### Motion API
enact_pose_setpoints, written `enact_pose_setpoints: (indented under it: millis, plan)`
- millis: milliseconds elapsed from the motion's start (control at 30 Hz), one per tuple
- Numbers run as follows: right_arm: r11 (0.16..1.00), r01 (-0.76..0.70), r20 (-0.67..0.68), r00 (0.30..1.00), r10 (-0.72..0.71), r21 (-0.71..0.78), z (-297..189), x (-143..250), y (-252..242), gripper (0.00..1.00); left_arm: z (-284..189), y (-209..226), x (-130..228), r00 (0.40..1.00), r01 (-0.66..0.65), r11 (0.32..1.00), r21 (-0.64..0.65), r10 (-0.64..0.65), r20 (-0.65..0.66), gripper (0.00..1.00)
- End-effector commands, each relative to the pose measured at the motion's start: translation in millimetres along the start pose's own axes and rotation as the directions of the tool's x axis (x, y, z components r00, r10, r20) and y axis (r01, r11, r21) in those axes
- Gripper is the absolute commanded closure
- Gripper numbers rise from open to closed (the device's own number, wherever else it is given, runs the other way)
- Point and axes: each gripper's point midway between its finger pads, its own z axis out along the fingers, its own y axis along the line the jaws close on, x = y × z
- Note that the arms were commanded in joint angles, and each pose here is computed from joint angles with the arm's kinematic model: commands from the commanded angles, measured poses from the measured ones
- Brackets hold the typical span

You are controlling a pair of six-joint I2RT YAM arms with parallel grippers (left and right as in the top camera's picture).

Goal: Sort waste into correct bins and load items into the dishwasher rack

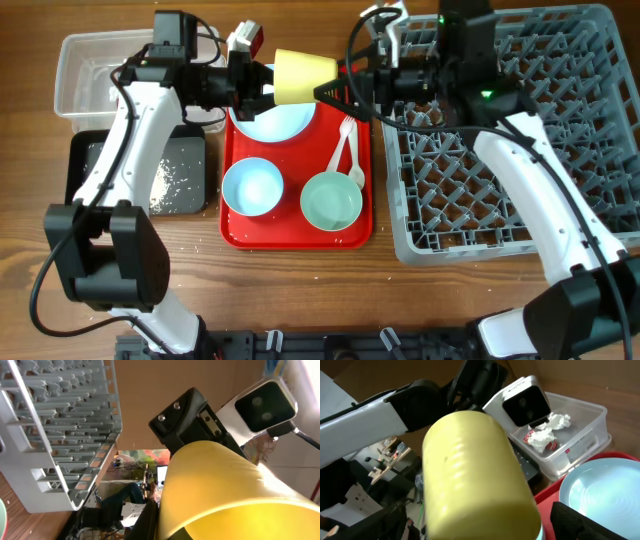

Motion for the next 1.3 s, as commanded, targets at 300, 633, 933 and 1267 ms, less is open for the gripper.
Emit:
enact_pose_setpoints:
  millis: [300, 633, 933, 1267]
  plan:
    - [1.0, -0.002, 0.004, 1.0, 0.002, -0.008, 3.6, -1.7, -10.2, 0.26, 9.9, -5.8, 2.0, 0.999, -0.049, 0.998, -0.027, 0.049, -0.013, 0.4]
    - [0.883, -0.203, 0.037, 0.978, 0.207, 0.423, -77.1, 22.5, -63.5, 0.22, -7.0, 59.9, -30.9, 0.984, -0.017, 0.907, -0.42, 0.09, 0.156, 0.37]
    - [0.763, -0.236, 0.137, 0.972, 0.193, 0.601, -149.9, 18.4, -69.0, 0.14, -0.5, 138.7, 20.5, 0.997, 0.052, 0.533, -0.844, 0.014, 0.07, 0.41]
    - [0.684, -0.3, 0.153, 0.951, 0.269, 0.664, -189.1, 43.2, -61.6, 0.14, 25.7, 213.0, 74.5, 0.985, -0.141, 0.135, -0.981, -0.078, -0.152, 0.47]
